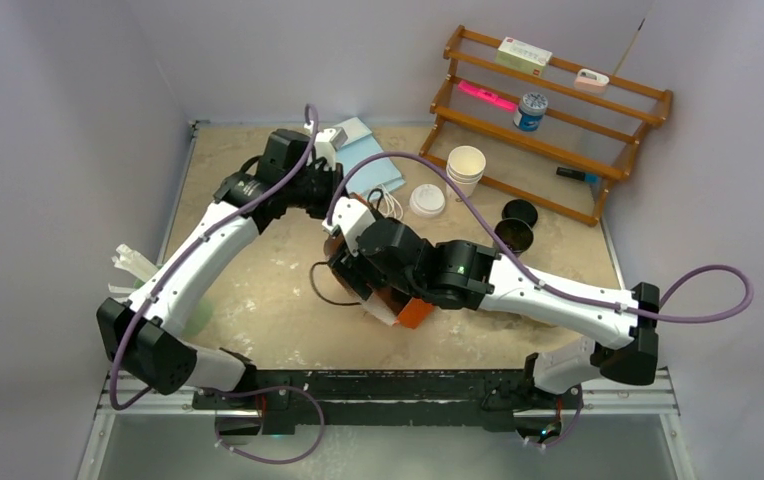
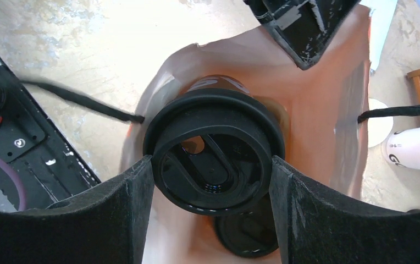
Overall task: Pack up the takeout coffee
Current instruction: Place the coffee cup on the cup tray.
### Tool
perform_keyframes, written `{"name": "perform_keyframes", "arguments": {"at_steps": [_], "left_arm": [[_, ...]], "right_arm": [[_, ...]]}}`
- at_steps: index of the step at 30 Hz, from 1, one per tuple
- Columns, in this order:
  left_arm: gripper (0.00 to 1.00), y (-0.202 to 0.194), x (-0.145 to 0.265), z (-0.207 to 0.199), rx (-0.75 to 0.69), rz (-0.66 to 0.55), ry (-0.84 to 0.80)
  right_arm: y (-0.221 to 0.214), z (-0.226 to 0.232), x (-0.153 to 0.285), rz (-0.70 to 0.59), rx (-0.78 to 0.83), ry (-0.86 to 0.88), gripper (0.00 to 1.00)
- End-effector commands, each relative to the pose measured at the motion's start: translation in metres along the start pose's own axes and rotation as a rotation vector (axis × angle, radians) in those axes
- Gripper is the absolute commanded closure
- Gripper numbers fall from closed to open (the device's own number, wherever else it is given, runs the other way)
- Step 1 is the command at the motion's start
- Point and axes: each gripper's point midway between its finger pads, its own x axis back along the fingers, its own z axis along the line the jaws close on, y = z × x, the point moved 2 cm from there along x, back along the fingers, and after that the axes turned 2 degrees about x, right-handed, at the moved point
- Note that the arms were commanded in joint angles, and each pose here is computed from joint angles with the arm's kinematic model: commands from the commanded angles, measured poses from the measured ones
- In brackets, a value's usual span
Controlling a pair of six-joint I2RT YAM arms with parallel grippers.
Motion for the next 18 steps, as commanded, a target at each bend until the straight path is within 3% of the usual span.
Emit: {"name": "perform_keyframes", "arguments": {"at_steps": [1, 9, 18], "left_arm": [[1.00, 0.022, 0.004, -0.029, -0.048, -0.062, -0.138], [1.00, 0.026, -0.002, -0.036, -0.069, -0.038, -0.181], [1.00, 0.027, -0.014, -0.042, -0.074, -0.020, -0.219]], "right_arm": [[-0.007, 0.002, -0.010, 0.010, 0.014, 0.000, 0.89], [-0.041, -0.035, -0.018, 0.129, -0.053, -0.098, 0.90], [-0.054, -0.043, -0.034, 0.192, -0.036, -0.094, 0.90]]}}
